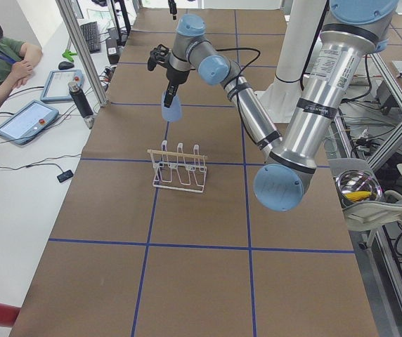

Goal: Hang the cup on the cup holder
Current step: 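Lower the cup onto a rack peg with the left gripper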

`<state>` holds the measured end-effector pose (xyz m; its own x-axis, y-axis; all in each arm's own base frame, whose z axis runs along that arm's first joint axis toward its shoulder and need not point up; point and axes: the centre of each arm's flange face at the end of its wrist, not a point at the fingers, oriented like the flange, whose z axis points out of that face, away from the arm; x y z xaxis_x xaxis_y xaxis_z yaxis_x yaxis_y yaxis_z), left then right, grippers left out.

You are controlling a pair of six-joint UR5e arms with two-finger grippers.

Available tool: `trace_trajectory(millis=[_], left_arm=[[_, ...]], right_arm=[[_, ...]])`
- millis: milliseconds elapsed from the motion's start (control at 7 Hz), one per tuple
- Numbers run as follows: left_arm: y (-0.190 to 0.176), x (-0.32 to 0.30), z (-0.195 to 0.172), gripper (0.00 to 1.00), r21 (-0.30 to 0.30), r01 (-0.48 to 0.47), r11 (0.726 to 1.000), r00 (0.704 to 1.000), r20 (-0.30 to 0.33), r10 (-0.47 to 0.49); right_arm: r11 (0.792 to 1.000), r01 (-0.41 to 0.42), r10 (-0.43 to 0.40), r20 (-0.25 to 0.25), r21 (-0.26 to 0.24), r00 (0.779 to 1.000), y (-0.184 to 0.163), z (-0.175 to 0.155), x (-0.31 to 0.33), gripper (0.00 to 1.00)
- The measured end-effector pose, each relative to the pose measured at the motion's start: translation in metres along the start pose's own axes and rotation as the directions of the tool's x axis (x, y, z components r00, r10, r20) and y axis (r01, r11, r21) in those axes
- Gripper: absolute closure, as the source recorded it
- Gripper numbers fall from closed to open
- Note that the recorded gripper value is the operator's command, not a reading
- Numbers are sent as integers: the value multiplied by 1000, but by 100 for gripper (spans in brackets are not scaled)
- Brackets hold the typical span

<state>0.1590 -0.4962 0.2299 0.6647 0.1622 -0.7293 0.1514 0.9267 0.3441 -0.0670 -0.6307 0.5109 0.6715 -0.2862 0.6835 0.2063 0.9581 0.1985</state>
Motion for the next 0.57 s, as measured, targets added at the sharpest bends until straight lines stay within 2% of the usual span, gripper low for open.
trace_trajectory(millis=[286, 571], left_arm=[[-27, -3, 30, 100, -11, -12, 1000, 999, 49, 13], [-40, -12, 58, 100, -32, -31, 999, 997, 68, 33]], right_arm=[[1000, -23, 23, 8, -10, 1000, 6, -1, 6, 0], [999, -29, 29, 10, -15, 1000, 8, 1, 8, 0]])
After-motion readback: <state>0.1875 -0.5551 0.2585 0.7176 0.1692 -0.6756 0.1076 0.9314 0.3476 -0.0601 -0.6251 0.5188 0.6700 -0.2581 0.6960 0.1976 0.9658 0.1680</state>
